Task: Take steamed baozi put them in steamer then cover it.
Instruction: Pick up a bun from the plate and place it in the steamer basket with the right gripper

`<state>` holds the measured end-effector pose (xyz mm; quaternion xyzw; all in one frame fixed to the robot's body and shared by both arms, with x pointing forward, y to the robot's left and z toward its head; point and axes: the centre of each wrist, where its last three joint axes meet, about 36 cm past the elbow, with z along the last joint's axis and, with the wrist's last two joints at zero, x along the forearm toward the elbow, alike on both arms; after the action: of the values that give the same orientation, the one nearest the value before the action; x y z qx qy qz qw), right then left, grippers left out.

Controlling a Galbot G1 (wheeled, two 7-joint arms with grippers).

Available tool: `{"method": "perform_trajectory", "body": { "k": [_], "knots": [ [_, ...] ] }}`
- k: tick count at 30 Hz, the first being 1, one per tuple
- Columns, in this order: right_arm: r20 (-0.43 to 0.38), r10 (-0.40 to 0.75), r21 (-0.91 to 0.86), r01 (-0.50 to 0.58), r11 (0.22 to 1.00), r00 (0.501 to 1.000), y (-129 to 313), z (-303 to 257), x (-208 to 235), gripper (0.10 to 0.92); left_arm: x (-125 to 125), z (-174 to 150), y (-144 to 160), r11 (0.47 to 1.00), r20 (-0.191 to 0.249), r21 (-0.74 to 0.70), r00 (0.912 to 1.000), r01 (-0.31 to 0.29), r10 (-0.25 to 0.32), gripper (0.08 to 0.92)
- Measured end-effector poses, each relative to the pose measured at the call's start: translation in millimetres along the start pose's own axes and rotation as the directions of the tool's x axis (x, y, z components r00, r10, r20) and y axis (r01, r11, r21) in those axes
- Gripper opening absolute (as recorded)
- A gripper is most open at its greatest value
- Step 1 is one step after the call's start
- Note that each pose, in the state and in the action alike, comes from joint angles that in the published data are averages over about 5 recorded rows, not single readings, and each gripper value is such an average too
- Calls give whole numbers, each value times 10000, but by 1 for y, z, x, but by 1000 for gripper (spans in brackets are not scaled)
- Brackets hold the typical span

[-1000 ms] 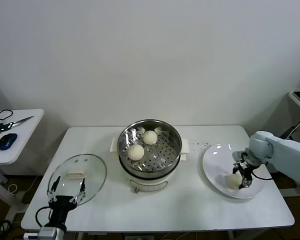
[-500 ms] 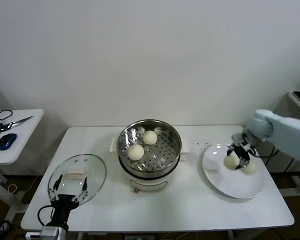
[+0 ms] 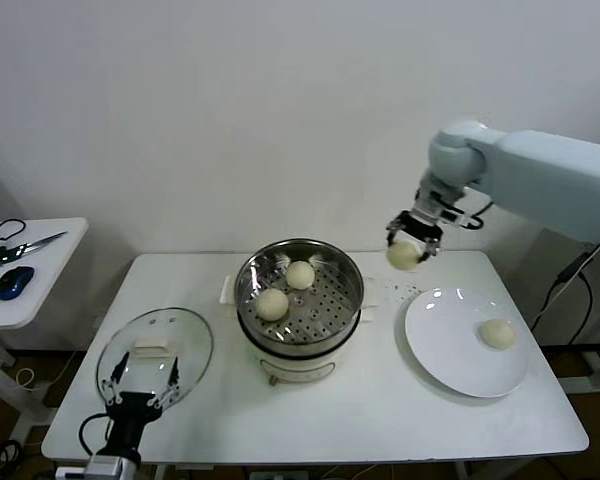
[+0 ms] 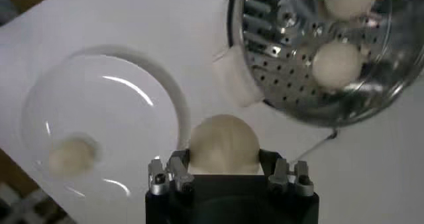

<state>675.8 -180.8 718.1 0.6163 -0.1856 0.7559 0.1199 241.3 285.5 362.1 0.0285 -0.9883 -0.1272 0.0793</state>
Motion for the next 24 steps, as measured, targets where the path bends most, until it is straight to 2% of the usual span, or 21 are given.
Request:
{"method": "perform_trajectory", "body": {
  "k": [5,11,24],
  "knots": [
    [143,-83,1740,56,9847,9999,-56,-37,-8,695,1,3,0,10000,-90,22,10000,-7,7,823],
    [486,-403,3239,224,9458,9980,-100,-80,-37,696,1,6,3,10000,-172,-13,9999,-14,14,823],
    [1175,-1158,4639,486,8845,9863,-124,-135,-98,696,0,14,5,9999,-351,110,9994,-32,36,823]
  ]
}}
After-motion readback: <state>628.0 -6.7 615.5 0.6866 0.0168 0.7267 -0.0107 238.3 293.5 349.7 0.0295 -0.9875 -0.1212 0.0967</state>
